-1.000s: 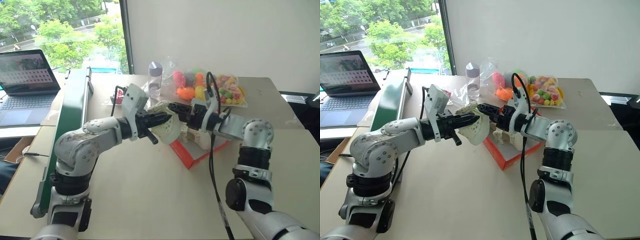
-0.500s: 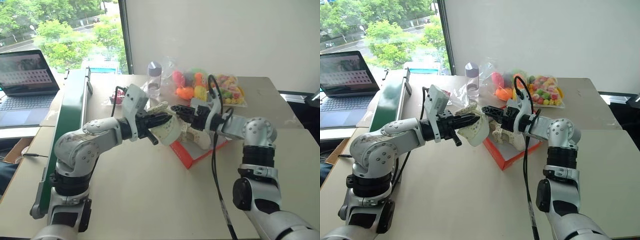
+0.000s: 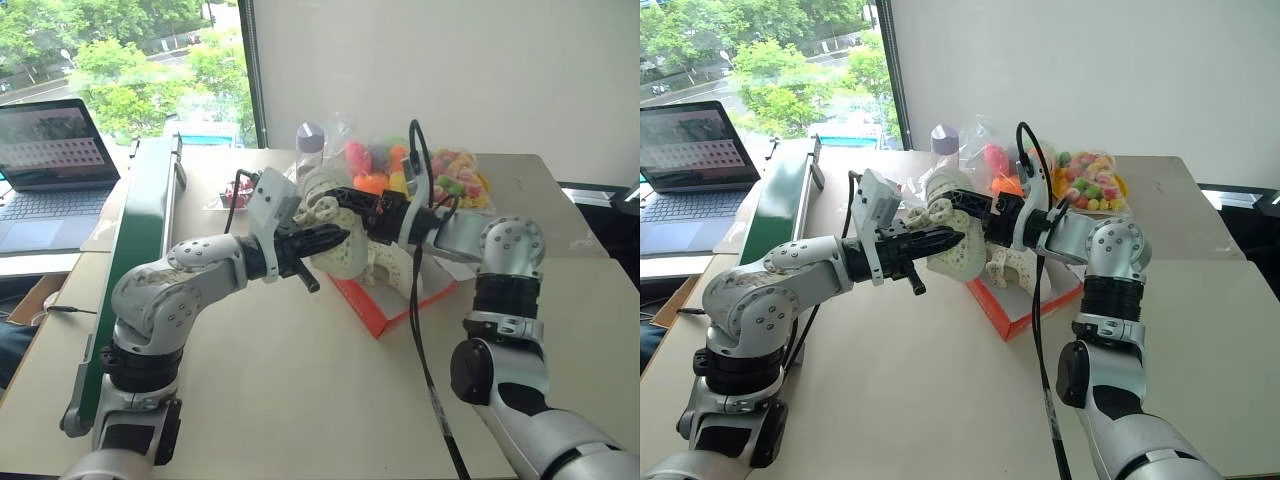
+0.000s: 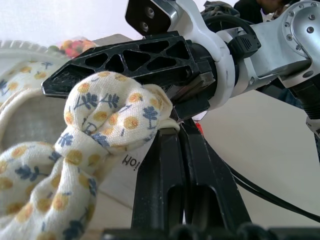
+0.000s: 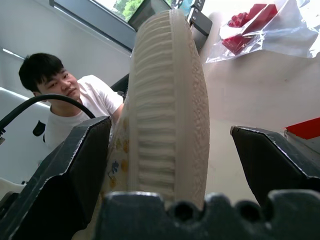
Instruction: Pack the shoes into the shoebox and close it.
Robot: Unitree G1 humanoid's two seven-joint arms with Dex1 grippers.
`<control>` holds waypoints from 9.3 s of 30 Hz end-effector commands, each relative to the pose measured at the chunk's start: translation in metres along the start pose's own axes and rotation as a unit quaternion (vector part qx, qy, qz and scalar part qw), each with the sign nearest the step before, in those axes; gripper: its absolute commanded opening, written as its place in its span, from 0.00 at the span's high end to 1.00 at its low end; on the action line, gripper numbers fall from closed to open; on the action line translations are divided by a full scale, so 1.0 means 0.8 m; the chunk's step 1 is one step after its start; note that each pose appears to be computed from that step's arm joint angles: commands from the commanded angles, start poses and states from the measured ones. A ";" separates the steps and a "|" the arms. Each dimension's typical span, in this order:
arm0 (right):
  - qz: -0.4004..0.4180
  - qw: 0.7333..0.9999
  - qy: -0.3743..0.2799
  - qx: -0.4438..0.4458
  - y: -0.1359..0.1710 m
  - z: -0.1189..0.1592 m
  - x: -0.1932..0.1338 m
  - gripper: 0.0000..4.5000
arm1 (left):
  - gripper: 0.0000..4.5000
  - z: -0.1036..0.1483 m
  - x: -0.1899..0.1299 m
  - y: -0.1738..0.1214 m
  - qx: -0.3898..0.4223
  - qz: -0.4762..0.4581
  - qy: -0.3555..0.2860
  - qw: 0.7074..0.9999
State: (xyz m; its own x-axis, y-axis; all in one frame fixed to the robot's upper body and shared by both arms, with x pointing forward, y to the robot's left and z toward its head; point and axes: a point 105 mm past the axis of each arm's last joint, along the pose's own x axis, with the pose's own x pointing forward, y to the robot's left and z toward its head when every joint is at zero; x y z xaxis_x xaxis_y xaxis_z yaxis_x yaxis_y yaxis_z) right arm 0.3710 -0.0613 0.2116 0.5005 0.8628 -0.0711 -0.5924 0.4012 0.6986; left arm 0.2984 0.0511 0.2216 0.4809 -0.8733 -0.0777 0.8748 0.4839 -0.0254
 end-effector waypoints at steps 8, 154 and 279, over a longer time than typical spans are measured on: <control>0.017 0.999 -0.001 -0.038 0.010 0.006 0.003 0.78 | 1.00 0.018 -0.021 0.010 0.031 0.034 -0.011 0.999; -0.060 0.908 0.163 -0.381 -0.012 0.016 -0.084 0.87 | 0.51 0.000 -0.057 0.015 0.062 0.022 0.046 0.997; -0.125 0.926 -0.317 -0.161 -0.087 0.036 -0.266 0.98 | 0.51 -0.052 -0.103 0.019 0.120 -0.113 0.239 0.957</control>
State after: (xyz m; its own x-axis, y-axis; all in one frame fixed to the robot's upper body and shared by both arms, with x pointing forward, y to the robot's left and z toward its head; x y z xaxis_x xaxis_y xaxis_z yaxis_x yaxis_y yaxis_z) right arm 0.3387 -0.2880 0.1462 0.9274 0.3359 0.1647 -0.3696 0.7549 0.5417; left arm 0.2691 0.1287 0.1751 0.2141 -0.7972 -0.5645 0.9760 0.1978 0.0909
